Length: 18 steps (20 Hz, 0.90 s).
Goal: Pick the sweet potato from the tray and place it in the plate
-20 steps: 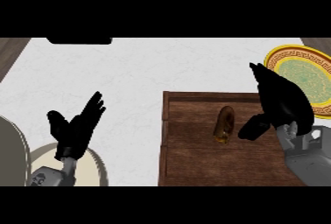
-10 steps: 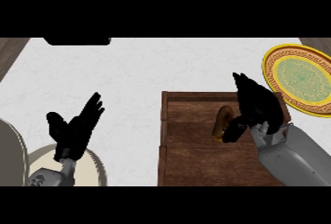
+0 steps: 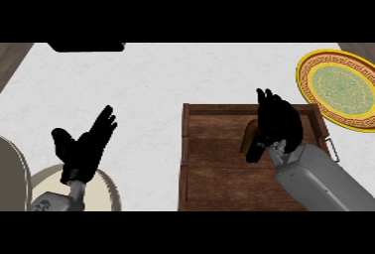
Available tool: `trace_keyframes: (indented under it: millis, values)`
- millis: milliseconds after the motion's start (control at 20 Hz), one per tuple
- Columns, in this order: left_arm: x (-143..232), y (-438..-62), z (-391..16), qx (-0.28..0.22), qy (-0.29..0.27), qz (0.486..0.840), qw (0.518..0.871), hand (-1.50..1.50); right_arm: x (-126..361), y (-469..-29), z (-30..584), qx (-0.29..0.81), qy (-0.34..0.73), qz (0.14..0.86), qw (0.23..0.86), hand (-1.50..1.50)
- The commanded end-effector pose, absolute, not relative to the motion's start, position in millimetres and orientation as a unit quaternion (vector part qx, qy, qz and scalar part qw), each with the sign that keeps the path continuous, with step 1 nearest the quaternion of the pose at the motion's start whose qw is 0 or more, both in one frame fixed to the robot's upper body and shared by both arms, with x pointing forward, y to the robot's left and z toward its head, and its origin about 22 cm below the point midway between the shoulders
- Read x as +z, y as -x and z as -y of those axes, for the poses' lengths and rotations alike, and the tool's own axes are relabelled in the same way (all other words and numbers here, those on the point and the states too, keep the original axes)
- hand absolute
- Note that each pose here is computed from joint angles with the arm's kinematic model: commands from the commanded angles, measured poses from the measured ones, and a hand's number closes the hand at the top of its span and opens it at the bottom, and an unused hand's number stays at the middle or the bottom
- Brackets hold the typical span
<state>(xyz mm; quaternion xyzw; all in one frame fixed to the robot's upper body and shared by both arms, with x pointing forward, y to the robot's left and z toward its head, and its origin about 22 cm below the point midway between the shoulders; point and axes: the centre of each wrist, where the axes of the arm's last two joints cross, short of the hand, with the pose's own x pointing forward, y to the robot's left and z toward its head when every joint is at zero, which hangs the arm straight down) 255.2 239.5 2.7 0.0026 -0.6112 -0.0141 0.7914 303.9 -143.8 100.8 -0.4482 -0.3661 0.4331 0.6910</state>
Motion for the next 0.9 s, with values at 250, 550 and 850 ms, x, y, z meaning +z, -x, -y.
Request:
trace_keyframes:
  millis: [250, 550, 850]
  values:
    - [-26.2, -230.8, -249.8, -0.008, 0.006, 0.561, 0.828, 0.00, 86.1, -308.9, 133.5, 0.420, 0.494, 0.281, 0.708, -1.50]
    - [-23.4, -240.9, -241.1, -0.002, -0.006, 0.556, 0.831, 0.00, 61.7, -313.3, 148.0, 0.436, 0.477, 0.257, 0.718, -1.50]
    - [-37.9, -232.6, -259.0, -0.010, -0.002, 0.559, 0.829, 0.00, 39.3, -313.4, 160.1, 0.488, 0.474, 0.241, 0.692, 1.50]
